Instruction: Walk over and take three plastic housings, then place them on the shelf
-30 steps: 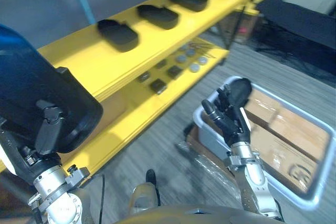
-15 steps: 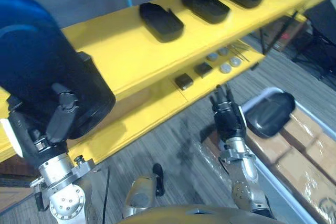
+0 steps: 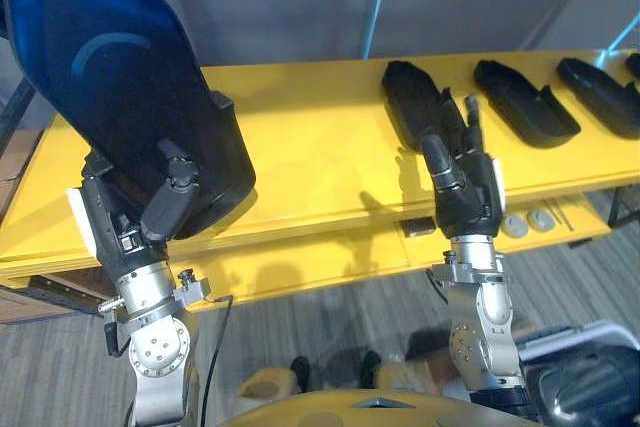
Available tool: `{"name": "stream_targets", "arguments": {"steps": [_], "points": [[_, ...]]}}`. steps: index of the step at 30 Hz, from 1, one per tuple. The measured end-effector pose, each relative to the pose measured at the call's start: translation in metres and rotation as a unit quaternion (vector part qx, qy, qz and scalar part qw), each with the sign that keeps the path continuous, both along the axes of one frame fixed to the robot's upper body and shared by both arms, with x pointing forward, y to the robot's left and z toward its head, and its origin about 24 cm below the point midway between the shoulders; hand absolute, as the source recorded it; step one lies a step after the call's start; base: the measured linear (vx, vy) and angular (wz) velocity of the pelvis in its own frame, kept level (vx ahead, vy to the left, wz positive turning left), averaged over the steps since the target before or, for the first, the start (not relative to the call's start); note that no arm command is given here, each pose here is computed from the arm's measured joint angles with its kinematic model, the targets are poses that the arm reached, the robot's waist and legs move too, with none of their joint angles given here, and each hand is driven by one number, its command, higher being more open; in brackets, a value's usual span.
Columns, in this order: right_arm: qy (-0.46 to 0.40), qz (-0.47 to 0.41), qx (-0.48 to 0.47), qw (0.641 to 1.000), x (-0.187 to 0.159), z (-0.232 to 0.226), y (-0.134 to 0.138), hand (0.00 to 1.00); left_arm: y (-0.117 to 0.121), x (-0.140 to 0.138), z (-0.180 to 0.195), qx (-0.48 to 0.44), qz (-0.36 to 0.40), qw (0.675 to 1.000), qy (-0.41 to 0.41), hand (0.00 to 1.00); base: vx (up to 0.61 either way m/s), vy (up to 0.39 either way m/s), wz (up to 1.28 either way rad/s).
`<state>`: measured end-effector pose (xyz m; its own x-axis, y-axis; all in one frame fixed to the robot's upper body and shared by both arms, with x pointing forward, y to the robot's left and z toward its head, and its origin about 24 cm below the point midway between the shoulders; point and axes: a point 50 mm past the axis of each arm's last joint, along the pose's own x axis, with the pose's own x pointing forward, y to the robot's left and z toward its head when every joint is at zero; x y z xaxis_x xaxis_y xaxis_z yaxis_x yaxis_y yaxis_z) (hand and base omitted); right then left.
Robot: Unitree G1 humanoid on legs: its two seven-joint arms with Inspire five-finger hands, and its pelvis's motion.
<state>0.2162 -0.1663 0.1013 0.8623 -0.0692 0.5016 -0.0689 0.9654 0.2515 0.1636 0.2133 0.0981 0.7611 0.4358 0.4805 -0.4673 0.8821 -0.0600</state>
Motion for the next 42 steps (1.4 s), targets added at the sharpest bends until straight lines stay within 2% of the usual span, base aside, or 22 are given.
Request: {"name": "stream_targets", "arguments": {"steps": [2,5,6,8,9,12,15,19,21,23,26,29,32,36,42], "points": [[-0.054,-0.049,-0.009,0.997,-0.013,0.017,-0.016,1.00,-0.003,-0.004,-0.005,-0.025,0.001,1.000,0.008,0.00,0.18,-0.206,-0.09],[-0.075,-0.119,-0.028,0.990,-0.029,0.024,-0.045,1.00,-0.005,-0.004,-0.006,-0.037,-0.007,0.999,0.007,0.00,0.19,-0.105,-0.01],[-0.055,-0.162,-0.035,0.985,-0.040,0.018,-0.061,1.00,-0.006,-0.003,-0.006,-0.035,-0.010,0.999,0.008,0.00,0.15,-0.058,0.02],[-0.031,-0.188,-0.040,0.981,-0.051,0.010,-0.070,1.00,-0.006,-0.003,-0.007,-0.035,-0.010,0.999,0.008,0.00,0.11,-0.005,-0.04],[0.007,-0.220,-0.049,0.974,-0.068,-0.001,-0.082,1.00,-0.006,-0.003,-0.005,-0.034,-0.009,0.999,0.005,0.00,0.10,0.041,-0.02],[0.046,-0.239,-0.055,0.968,-0.091,-0.012,-0.096,1.00,-0.010,0.003,0.000,-0.029,-0.013,0.999,-0.013,0.00,0.06,0.097,-0.08],[0.093,-0.233,-0.062,0.966,-0.099,-0.025,-0.098,1.00,-0.011,0.004,0.002,-0.011,-0.011,1.000,-0.014,0.00,0.04,0.208,-0.22],[0.260,-0.174,-0.024,0.950,-0.114,-0.086,-0.085,1.00,-0.005,0.007,0.005,0.020,-0.029,0.999,0.009,0.00,0.00,0.171,-0.04],[0.352,-0.141,0.003,0.925,-0.124,-0.121,-0.079,1.00,-0.001,0.007,0.003,0.032,-0.035,0.998,0.029,0.00,0.04,0.076,0.03],[0.457,-0.124,0.036,0.880,-0.145,-0.164,-0.071,1.00,0.005,0.010,-0.001,0.048,-0.049,0.995,0.069,0.00,0.08,0.021,0.06],[0.546,-0.116,0.055,0.828,-0.168,-0.197,-0.064,1.00,0.009,0.014,-0.006,0.046,-0.079,0.990,0.112,0.00,0.08,0.015,0.05],[0.587,-0.118,0.072,0.798,-0.181,-0.210,-0.064,1.00,0.005,0.029,-0.010,0.026,-0.123,0.982,0.144,0.00,0.04,0.036,0.02],[0.613,-0.101,0.058,0.782,-0.179,-0.218,-0.064,1.00,-0.005,0.049,-0.015,-0.004,-0.176,0.970,0.168,0.00,-0.02,0.059,-0.03],[0.649,-0.065,0.052,0.757,-0.177,-0.232,-0.054,1.00,-0.018,0.074,-0.037,-0.030,-0.240,0.939,0.246,0.00,-0.05,0.055,-0.05],[0.684,-0.043,0.053,0.726,-0.183,-0.243,-0.052,1.00,-0.005,0.096,-0.072,-0.083,-0.220,0.910,0.341,0.00,-0.03,0.008,-0.06]]}}
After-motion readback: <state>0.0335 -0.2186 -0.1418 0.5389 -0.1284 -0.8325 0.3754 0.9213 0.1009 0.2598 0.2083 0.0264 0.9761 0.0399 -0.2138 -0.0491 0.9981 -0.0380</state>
